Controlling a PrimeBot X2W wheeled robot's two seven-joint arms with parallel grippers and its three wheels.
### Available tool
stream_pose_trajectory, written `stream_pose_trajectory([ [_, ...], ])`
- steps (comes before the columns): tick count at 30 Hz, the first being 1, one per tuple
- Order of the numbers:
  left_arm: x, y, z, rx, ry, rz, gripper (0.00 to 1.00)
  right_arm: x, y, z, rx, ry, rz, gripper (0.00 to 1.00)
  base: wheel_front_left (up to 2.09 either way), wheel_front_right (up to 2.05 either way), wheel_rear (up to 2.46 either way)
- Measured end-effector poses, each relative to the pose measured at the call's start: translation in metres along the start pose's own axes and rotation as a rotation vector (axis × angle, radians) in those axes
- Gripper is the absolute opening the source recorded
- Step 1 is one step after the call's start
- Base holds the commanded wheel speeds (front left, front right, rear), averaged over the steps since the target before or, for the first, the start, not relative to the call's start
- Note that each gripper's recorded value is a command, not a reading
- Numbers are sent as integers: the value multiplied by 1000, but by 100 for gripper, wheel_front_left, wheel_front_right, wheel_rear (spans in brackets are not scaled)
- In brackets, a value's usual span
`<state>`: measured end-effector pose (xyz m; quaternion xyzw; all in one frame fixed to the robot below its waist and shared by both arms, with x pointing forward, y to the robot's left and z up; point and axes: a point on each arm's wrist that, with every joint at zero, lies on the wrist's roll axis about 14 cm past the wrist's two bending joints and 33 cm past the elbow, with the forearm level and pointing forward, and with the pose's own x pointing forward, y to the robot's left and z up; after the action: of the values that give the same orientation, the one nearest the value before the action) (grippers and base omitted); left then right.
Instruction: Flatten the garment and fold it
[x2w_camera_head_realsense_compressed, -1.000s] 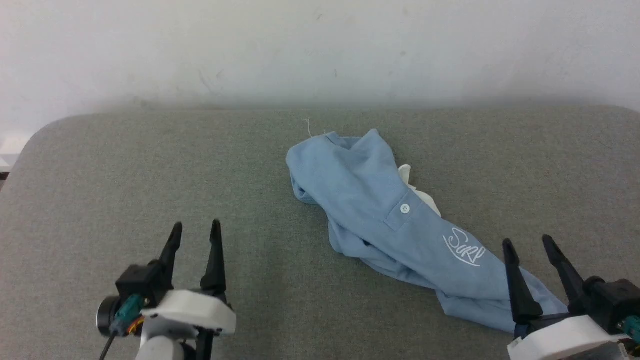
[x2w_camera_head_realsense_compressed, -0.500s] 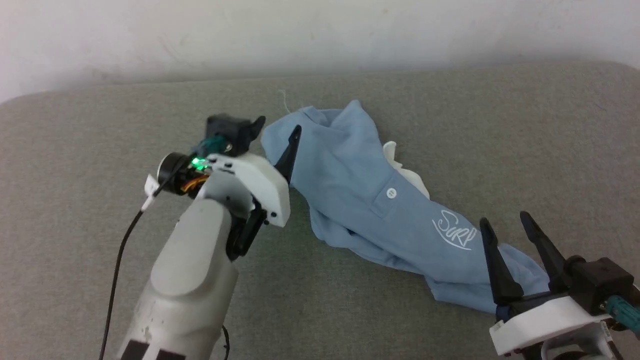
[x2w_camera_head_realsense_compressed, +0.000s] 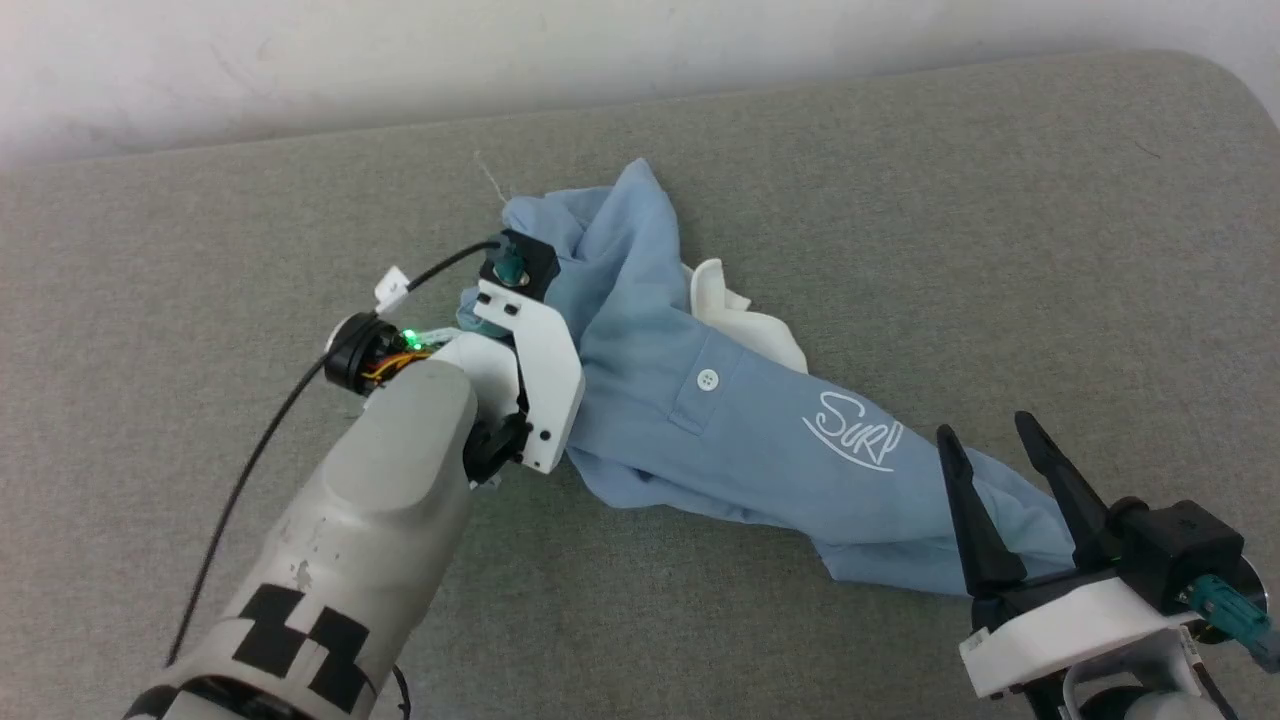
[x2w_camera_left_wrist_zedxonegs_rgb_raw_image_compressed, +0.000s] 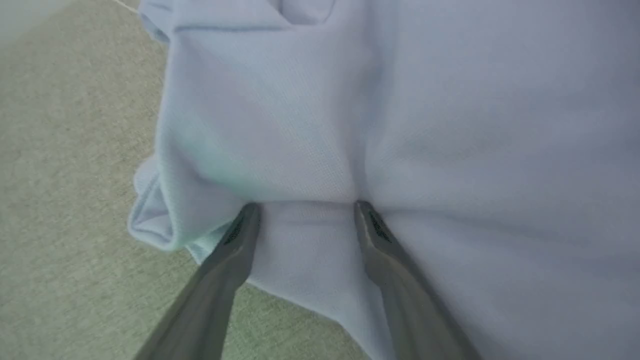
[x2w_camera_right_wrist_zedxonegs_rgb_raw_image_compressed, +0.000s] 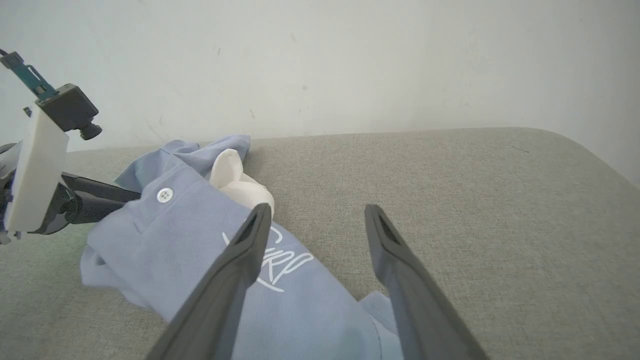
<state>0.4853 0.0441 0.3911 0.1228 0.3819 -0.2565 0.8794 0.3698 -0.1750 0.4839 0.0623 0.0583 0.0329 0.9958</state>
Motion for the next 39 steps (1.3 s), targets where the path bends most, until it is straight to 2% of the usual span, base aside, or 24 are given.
stream_pose_trajectory([
  [1, 1, -2, 0, 3, 21, -10, 89, -1, -1, 0, 0, 1, -4, 100, 0, 0, 0],
  [2, 2, -4, -2, 6, 43, -21, 50, -1, -2, -1, 0, 3, -7, 100, 0, 0, 0],
  [3, 3, -7, -4, 12, 59, -32, 18, -1, -3, -1, 0, 4, -10, 100, 0, 0, 0],
  [4, 2, -10, -4, 11, 69, -45, 0, -2, -3, -1, 1, 4, -11, 100, 0, 0, 0],
  [7, -1, -15, -4, 19, 60, -69, 0, -3, -4, 0, 4, -2, -12, 100, 0, 0, 0],
  [12, -15, -3, 6, 16, -99, -45, 0, -5, -4, 7, 4, -23, -12, 100, 0, 0, 0],
  [17, -47, 13, 19, 15, -284, 7, 0, -13, -1, 12, 4, -41, -5, 100, 0, 0, 0],
  [21, -79, 24, 0, -17, -350, 84, 0, -20, 5, 14, 5, -47, 13, 100, 0, 0, 0],
  [25, -114, 31, -50, -111, -330, 175, 0, -25, 14, 18, 4, -56, 41, 100, 0, 0, 0],
  [30, -150, 9, -121, -286, -232, 230, 0, -27, 24, 22, 1, -67, 74, 100, 0, 0, 0],
  [35, -168, -31, -174, -464, -106, 210, 0, -24, 31, 27, -1, -80, 99, 100, 0, 0, 0],
  [39, -170, -60, -195, -569, -37, 148, 0, -22, 34, 26, -1, -77, 107, 100, 0, 0, 0],
])
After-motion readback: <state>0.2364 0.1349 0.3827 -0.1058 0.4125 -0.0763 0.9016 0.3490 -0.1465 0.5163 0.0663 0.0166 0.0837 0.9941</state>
